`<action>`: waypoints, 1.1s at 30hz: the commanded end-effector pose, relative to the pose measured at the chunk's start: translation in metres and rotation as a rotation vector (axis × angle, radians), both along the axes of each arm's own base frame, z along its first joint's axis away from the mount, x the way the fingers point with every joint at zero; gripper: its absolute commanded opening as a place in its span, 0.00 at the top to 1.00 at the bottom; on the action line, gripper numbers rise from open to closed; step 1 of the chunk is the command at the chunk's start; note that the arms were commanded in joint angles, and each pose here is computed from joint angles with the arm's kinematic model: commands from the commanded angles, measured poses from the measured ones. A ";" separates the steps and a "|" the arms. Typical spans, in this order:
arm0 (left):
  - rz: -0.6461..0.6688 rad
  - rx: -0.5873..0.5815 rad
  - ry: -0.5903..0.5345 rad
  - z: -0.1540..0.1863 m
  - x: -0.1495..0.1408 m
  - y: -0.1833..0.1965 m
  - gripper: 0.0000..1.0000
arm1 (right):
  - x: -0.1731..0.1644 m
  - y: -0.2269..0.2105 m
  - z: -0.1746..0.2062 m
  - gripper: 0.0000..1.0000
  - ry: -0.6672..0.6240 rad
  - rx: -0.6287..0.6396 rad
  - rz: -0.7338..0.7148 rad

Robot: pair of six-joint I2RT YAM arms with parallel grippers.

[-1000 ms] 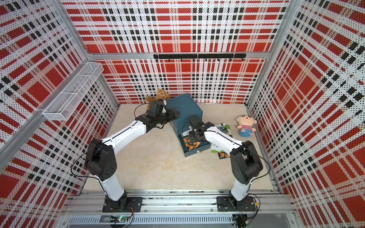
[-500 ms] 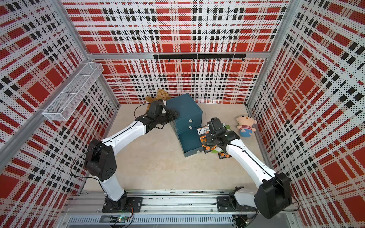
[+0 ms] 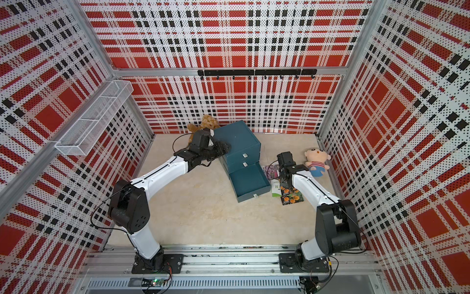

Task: Take the seed bags out of the drawer
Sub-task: Place the seed packet at the center of the board.

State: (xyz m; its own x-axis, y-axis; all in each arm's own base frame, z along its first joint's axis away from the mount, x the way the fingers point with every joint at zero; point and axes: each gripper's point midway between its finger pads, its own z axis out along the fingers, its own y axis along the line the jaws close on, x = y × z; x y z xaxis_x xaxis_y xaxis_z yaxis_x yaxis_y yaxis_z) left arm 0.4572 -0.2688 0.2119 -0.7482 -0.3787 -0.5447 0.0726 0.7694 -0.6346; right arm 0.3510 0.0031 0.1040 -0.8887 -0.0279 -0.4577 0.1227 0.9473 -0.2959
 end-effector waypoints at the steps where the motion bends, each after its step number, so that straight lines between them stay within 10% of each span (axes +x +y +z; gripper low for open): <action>1: -0.020 0.122 0.211 -0.066 -0.030 0.012 0.24 | 0.009 0.004 -0.013 1.00 0.016 0.036 0.025; 6: -0.026 0.116 0.206 -0.063 -0.030 0.008 0.24 | 0.006 0.005 -0.038 1.00 0.077 0.063 0.012; 20: -0.029 0.119 0.211 -0.065 -0.032 0.008 0.24 | -0.005 -0.009 -0.013 0.34 -0.031 0.179 -0.120; 27: -0.034 0.120 0.211 -0.066 -0.032 0.005 0.24 | -0.016 0.009 0.019 0.29 -0.146 0.335 -0.115; 33: -0.034 0.119 0.209 -0.065 -0.032 0.005 0.24 | -0.035 0.060 0.024 0.34 -0.211 0.723 -0.110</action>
